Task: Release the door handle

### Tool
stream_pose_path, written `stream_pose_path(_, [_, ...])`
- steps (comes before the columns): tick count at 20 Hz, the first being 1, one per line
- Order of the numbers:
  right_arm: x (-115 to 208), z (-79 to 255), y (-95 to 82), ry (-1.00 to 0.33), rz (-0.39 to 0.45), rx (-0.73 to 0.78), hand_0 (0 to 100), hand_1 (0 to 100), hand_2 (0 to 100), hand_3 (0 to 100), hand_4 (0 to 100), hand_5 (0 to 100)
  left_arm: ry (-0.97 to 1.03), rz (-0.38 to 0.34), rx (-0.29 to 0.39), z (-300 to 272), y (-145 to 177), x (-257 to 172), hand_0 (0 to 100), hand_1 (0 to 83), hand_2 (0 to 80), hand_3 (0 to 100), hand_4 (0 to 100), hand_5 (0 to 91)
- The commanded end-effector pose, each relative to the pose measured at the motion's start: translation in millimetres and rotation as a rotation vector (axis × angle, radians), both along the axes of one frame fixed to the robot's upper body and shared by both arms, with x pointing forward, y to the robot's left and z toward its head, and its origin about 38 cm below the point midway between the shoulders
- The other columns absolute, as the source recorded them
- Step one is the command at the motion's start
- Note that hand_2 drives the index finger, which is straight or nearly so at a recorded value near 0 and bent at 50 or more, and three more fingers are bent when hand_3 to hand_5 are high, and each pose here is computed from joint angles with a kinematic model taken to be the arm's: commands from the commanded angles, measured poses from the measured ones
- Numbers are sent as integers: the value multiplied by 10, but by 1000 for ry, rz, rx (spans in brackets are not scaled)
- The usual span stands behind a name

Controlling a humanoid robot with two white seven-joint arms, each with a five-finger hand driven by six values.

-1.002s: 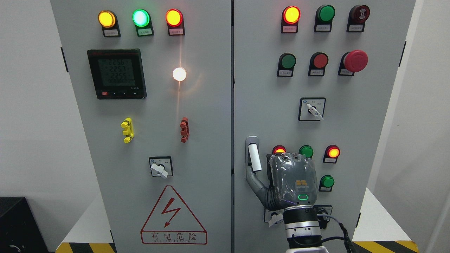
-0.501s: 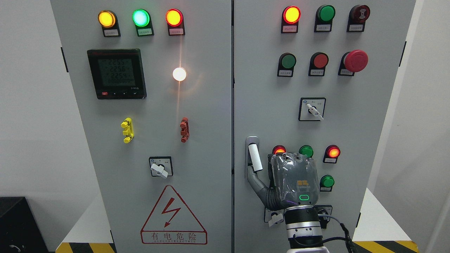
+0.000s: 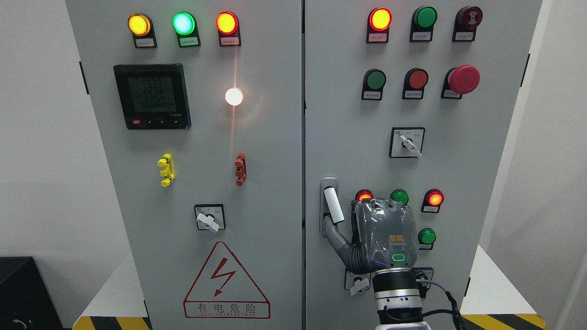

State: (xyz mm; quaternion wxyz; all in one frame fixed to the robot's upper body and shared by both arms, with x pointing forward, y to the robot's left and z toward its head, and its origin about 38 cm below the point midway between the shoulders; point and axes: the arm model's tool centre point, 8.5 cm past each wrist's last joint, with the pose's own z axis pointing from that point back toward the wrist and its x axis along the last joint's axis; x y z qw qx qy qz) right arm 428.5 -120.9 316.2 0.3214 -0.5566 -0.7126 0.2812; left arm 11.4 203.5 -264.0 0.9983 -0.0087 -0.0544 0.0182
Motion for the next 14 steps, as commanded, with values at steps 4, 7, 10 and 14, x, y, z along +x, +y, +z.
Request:
stream_pose_path(4, [-20,1,-40,-4,-8,6,463,390,912,1000,1000,1000,3,-3,4,6,13,67,120,556,0,0,0,0])
stream_pose_path(7, [-18,-2,-40,-4,-8,5,461,392,910,1000,1000,1000,3,-3,4,6,13,67,120,556,0,0,0,0])
stream_pose_path(10, [-21,3,-41,-7,-9,6,463,395,907,1000,1000,1000,3,-3,4,6,13,67,120,556,0,0,0,0])
stream_pose_path(14, [-21,3,-41,-7,-9,6,466,396,904,1000,1000,1000,3,-3,4,6,13,67,120,556,0,0,0,0])
